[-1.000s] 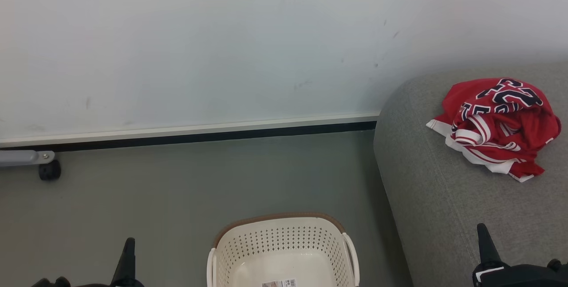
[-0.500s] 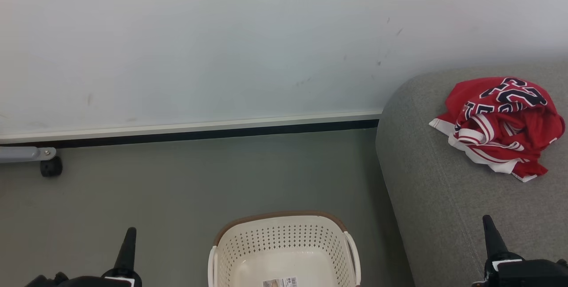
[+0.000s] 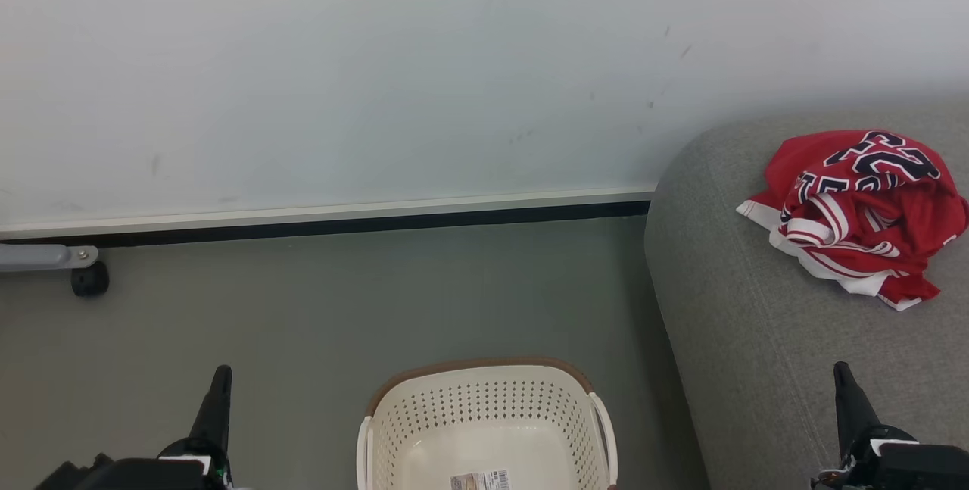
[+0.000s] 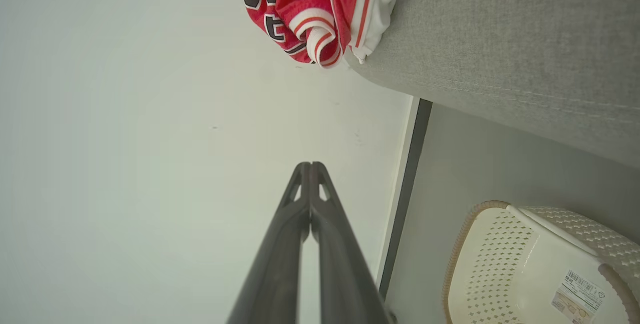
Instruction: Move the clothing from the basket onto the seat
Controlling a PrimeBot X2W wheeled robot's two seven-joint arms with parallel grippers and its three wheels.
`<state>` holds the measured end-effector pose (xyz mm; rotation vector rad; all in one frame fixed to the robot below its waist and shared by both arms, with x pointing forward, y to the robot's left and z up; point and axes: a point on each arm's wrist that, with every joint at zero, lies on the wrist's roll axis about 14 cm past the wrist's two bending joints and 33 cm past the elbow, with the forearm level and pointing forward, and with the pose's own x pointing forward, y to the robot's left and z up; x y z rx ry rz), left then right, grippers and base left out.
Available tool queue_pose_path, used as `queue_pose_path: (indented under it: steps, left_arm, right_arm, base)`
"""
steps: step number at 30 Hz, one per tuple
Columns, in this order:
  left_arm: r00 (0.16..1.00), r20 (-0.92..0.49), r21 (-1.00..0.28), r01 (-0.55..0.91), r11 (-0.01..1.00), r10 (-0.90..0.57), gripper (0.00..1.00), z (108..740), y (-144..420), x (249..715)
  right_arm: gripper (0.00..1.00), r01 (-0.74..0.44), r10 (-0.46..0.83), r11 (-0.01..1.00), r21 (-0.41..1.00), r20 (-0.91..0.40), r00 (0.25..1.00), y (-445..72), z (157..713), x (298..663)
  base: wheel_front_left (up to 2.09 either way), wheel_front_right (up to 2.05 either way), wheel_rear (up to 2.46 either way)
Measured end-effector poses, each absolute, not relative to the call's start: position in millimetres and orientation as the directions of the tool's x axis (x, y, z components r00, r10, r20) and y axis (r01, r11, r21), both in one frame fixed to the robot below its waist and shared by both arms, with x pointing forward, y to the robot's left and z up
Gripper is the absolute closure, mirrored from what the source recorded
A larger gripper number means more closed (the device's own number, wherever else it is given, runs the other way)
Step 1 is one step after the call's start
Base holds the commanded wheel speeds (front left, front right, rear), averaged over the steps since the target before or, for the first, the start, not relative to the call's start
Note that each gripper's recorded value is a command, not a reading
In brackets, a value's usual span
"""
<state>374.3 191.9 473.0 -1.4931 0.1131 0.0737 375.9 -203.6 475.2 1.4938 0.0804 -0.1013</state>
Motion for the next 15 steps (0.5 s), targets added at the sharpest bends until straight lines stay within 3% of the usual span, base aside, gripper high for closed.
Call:
queue_pose_path:
  steps: [5,15]
  left_arm:
    - [0.995,-0.101,-0.995,-0.101,0.014,-0.02,1.0,476.7,191.9,377.5]
    - [0.996,-0.089,-0.996,-0.089,-0.001,-0.02,1.0,479.4,191.5,379.0]
  right_arm:
    - [1.0,0.094,-0.021,0.0,0.996,-0.094,0.995,-205.5,479.0,378.7]
    - [1.0,0.084,-0.02,-0.003,0.996,-0.084,0.996,-205.2,482.1,380.9]
  base:
    - [0.0,0.0,0.0]
    - [0.0,0.0,0.0]
